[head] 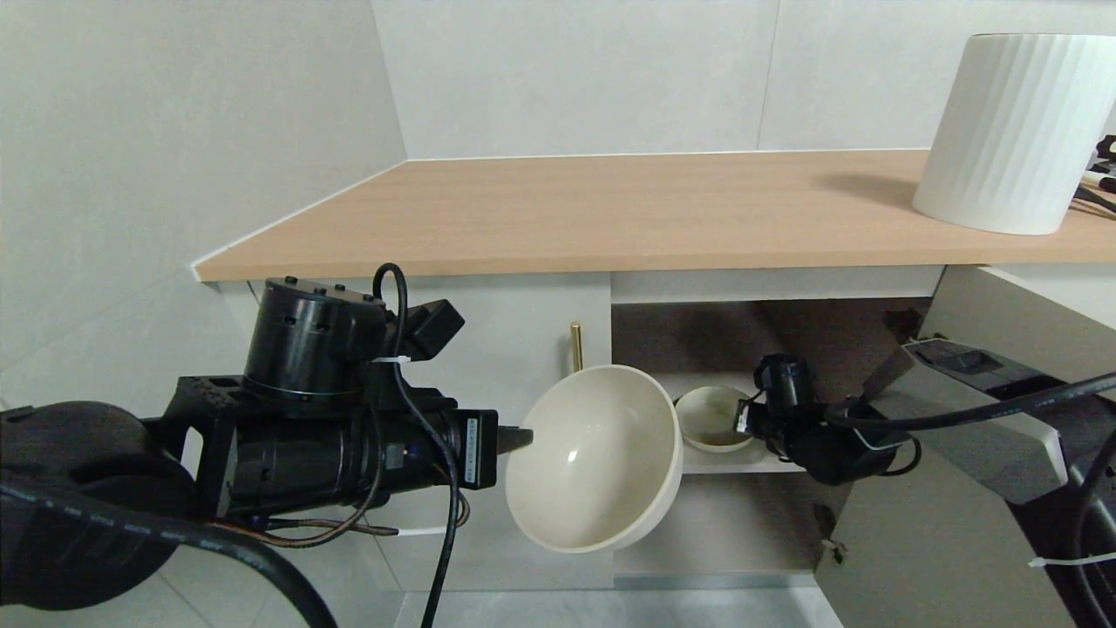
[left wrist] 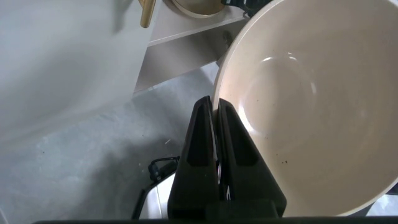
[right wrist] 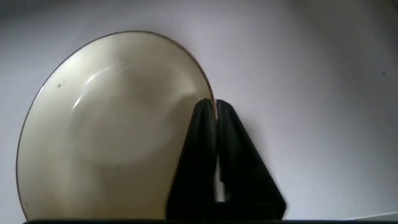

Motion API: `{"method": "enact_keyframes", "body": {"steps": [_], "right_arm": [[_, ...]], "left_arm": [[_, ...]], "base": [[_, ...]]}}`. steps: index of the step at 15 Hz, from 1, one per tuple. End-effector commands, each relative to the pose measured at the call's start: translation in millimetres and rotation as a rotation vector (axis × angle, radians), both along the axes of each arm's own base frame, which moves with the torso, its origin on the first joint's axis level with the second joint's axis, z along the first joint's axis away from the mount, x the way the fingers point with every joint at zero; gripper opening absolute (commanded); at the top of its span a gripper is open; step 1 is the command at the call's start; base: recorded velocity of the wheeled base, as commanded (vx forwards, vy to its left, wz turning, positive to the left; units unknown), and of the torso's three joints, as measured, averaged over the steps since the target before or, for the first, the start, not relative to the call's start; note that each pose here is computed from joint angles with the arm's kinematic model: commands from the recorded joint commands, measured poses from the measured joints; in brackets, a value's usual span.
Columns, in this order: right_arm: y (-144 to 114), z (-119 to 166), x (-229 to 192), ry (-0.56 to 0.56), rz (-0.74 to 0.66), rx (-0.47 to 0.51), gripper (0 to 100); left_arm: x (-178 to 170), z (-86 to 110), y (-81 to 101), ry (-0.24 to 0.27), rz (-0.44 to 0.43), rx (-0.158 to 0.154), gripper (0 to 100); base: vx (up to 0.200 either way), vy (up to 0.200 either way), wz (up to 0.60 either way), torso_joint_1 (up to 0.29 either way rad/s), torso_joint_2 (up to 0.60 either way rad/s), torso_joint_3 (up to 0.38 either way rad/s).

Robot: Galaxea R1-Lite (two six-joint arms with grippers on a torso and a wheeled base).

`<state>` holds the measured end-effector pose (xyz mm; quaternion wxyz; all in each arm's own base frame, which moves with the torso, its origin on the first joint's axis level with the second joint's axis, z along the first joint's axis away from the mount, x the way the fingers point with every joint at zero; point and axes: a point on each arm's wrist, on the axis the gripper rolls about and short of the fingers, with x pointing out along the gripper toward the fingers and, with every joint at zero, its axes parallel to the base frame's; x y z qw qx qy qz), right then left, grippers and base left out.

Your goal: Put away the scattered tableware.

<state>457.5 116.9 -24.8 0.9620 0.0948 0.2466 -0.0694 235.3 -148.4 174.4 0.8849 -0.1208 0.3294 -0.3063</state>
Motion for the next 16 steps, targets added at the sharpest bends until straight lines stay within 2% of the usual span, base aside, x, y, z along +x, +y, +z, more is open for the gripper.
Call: {"method": "enact_keyframes", "body": {"steps": [1, 5, 7, 8, 11, 12, 13, 14, 16], "right_arm": [[0, 3, 1, -0.009, -0.005, 0.006, 100], [-2, 10, -1, -0.018, -0.022, 0.021, 100], [-4, 26, -15, -0.014, -0.025, 0.028, 100], [-3, 47, -37, -0.005, -0.004, 0.03, 100], [11, 117, -105, -0.028, 0.155, 0.082, 100], [13, 130, -118, -0.024, 0.189, 0.092, 100], [15, 167, -151, 0.001, 0.286, 0.122, 100], [19, 189, -175, 0.029, 0.353, 0.134, 100], [28, 209, -207, 0.08, 0.463, 0.144, 100]], "left_arm": [[0, -0.1, -0.3, 0.0, 0.0, 0.0, 0], [3, -3.4, -1.9, 0.009, 0.0, 0.005, 0], [8, -10.1, -5.2, 0.028, -0.001, 0.019, 0], [12, -18.1, -11.9, 0.044, 0.0, 0.041, 0], [25, -50.7, -38.3, 0.067, 0.087, 0.184, 0], [26, -56.1, -42.3, 0.068, 0.103, 0.21, 0], [27, -69.1, -53.2, 0.072, 0.118, 0.263, 0], [25, -74.8, -58.8, 0.078, 0.109, 0.28, 0], [22, -78.0, -64.0, 0.082, 0.09, 0.29, 0]], "base": [[0.0, 0.0, 0.0, 0.0, 0.0, 0.0], [0.0, 0.0, 0.0, 0.0, 0.0, 0.0], [0.0, 0.0, 0.0, 0.0, 0.0, 0.0], [0.0, 0.0, 0.0, 0.0, 0.0, 0.0], [0.0, 0.0, 0.0, 0.0, 0.0, 0.0], [0.0, 0.0, 0.0, 0.0, 0.0, 0.0], [0.0, 0.0, 0.0, 0.0, 0.0, 0.0], [0.0, 0.0, 0.0, 0.0, 0.0, 0.0], [0.0, 0.0, 0.0, 0.0, 0.0, 0.0]]}}
